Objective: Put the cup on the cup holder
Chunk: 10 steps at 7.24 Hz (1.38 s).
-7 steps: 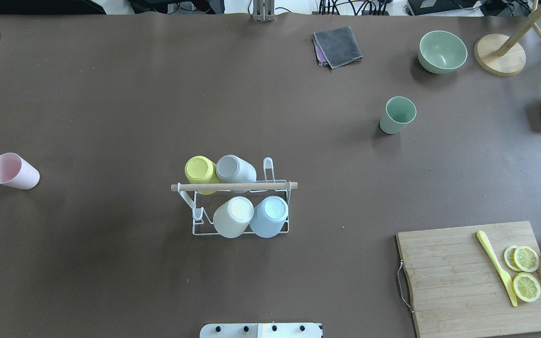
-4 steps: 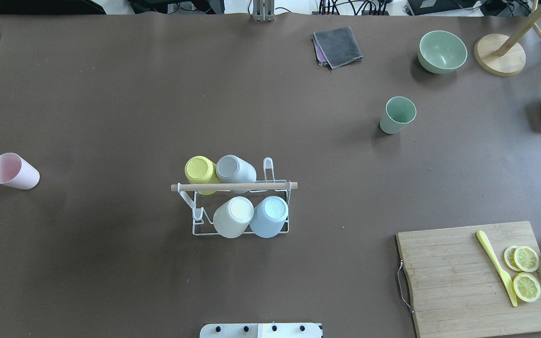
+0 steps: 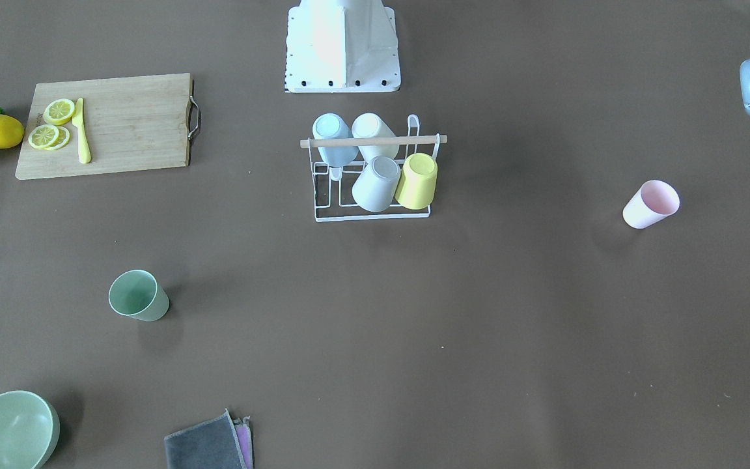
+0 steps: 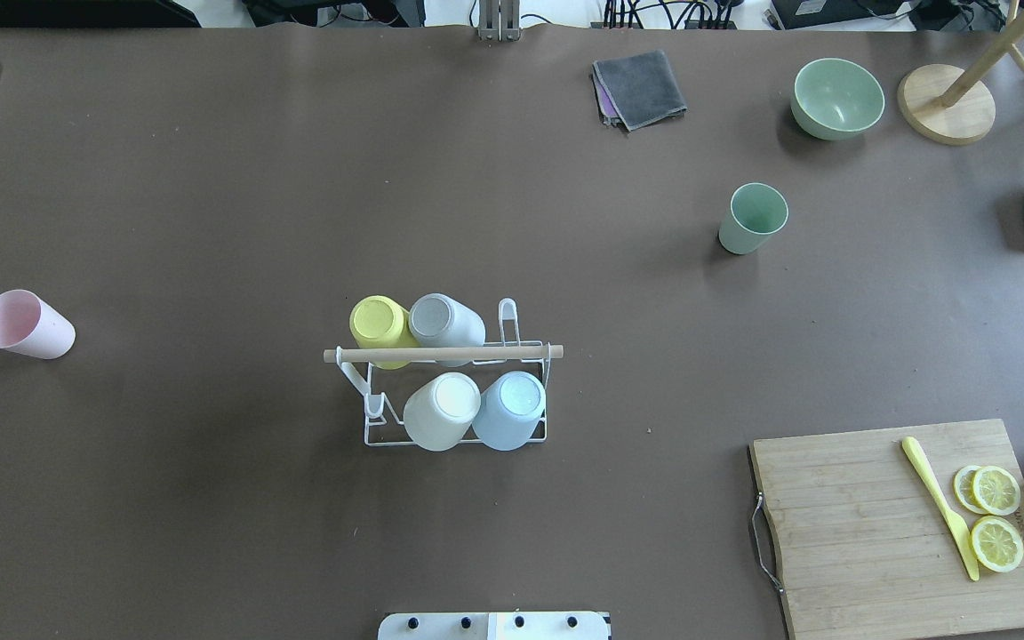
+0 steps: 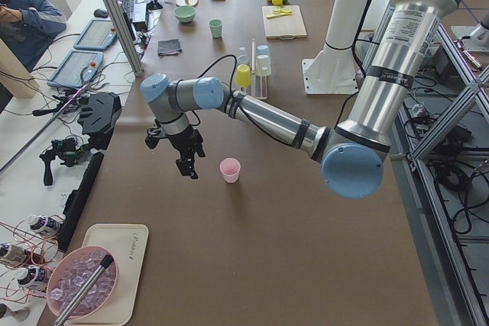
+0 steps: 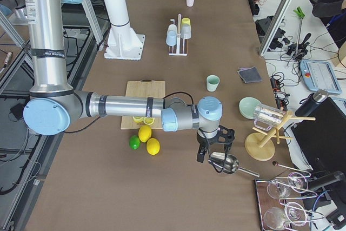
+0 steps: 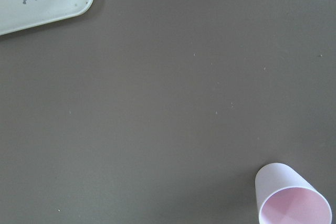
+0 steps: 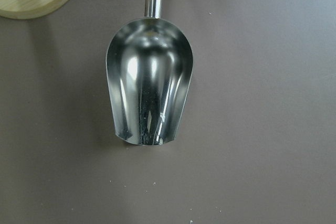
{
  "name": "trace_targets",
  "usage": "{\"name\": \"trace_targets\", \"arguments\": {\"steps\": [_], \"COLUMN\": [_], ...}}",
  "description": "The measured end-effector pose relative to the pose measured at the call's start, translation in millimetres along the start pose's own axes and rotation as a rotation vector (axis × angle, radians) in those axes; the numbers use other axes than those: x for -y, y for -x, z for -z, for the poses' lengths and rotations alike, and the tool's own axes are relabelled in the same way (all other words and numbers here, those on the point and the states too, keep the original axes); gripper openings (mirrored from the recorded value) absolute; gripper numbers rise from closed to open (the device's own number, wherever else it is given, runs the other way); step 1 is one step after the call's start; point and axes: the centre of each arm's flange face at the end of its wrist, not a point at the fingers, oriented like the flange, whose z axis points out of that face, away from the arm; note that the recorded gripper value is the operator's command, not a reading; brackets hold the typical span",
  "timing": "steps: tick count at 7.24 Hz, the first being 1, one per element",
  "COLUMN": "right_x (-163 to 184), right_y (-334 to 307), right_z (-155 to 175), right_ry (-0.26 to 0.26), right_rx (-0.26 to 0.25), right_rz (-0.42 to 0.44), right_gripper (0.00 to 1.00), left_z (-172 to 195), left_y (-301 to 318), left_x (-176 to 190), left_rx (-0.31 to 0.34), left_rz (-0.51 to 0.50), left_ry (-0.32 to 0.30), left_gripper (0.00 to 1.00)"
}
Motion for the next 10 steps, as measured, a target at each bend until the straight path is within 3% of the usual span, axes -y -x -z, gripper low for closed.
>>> {"name": "trace_targets", "arguments": {"steps": [2,3,5,7,8,9,10], "right_x": [2.3,0.6,-10.5,-16.7,-13.2,-4.7,5.8], "right_y": [26.8,53.3,122.3,201.3,240.6,273.0,300.0], "right_z": [5.6,14.7,32.0,24.6,20.8,25.9,34.6], "right_ry": [-0.017,-0.022,-0.005,-0.023,-0.019,-0.012,-0.007], "right_rx": [0.025,0.064,0.166,0.137,0.124,0.117,0.114], "right_rz": [0.057,0.095,0.194,0.318,0.358,0.373,0.380], "right_gripper": [1.00,1.00,1.00,1.00,1.00,1.00,1.00], "left_z": [11.1,13.7,-1.8,-17.7,-17.7,-17.5,-17.4], "left_y": [-33.5,-47.2,-74.6,-106.2,-117.3,-131.1,-149.5], "left_x": [11.5,12.6,4.9,-5.3,-8.8,-15.1,-21.8], "left_rx": [0.012,0.018,0.038,0.066,0.073,0.053,-0.012], "left_rz": [0.009,0.014,0.044,0.061,0.063,0.067,0.078], "left_ry": [0.069,0.101,0.222,0.338,0.366,0.391,0.410], "left_gripper": [0.98,0.98,0.98,0.97,0.97,0.98,0.98]}}
